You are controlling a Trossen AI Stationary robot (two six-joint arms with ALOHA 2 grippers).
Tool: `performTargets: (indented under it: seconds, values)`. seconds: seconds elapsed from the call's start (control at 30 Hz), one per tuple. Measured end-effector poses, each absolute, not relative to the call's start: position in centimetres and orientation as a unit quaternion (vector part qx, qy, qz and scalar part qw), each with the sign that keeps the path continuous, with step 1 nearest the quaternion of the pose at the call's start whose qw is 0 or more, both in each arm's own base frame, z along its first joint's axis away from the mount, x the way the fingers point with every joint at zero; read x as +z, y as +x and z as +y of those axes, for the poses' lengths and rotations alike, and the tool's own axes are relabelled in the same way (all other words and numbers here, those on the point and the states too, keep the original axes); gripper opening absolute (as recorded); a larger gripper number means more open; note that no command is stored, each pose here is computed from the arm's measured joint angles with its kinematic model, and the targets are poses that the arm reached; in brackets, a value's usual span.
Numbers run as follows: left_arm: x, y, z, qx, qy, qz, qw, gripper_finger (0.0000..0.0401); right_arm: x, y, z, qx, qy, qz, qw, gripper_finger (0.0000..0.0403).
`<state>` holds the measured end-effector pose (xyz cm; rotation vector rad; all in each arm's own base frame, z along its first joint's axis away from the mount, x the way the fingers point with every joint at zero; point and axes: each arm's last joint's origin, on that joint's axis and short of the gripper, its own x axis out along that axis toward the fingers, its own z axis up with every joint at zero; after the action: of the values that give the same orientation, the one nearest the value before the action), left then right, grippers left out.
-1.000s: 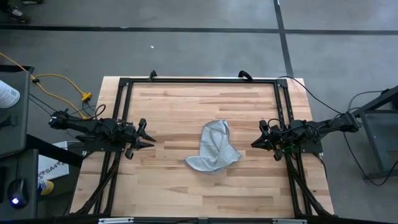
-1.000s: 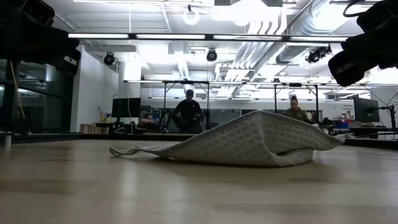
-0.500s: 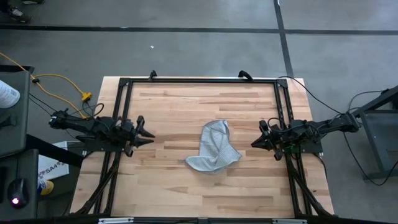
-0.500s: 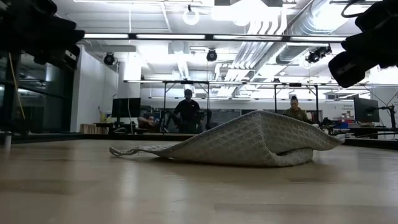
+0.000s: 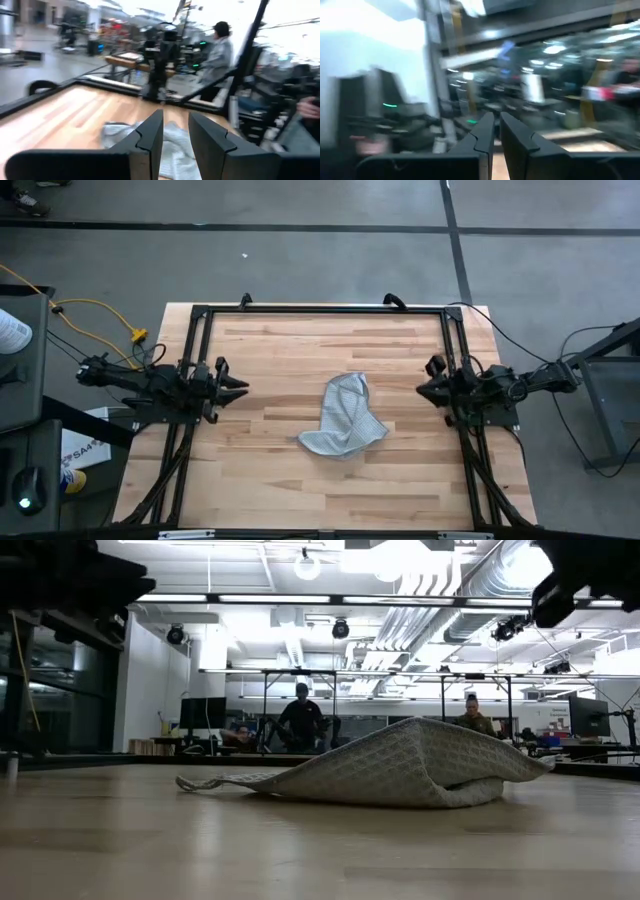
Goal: Fold microfiber towels
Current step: Fold the gray towel on the table
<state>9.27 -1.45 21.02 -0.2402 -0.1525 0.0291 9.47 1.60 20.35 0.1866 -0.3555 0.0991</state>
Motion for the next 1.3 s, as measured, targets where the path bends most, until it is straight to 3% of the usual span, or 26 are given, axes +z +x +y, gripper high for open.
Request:
performTargets:
  seconds: [0.23, 0.5, 0.73, 1.03, 1.3]
  values:
    - [25.8, 11.1, -1.8, 0.039, -0.048, -0.037, 0.997, 0.0093, 20.7, 10.5, 0.9, -0.045, 0.074, -0.106, 0.991, 0.0024]
    - [29.5, 17.2, -3.2, 0.058, 0.063, 0.117, 0.989, 0.0093, 22.4, 14.1, 0.6, -0.067, 0.066, -0.002, 0.996, 0.0024]
    - [28.2, 21.9, -4.6, -0.001, 0.121, 0.191, 0.974, 0.0093, 24.1, 18.5, 1.1, -0.047, 0.023, 0.136, 0.989, 0.0024]
    - [25.5, 24.0, -5.6, -0.089, 0.117, 0.244, 0.959, 0.0093, 23.9, 22.7, 3.4, 0.011, -0.011, 0.329, 0.944, 0.0024]
    - [24.0, 24.9, -6.1, -0.11, 0.097, 0.275, 0.95, 0.0093, 22.0, 23.8, 7.1, 0.04, -0.123, 0.376, 0.918, 0.0024]
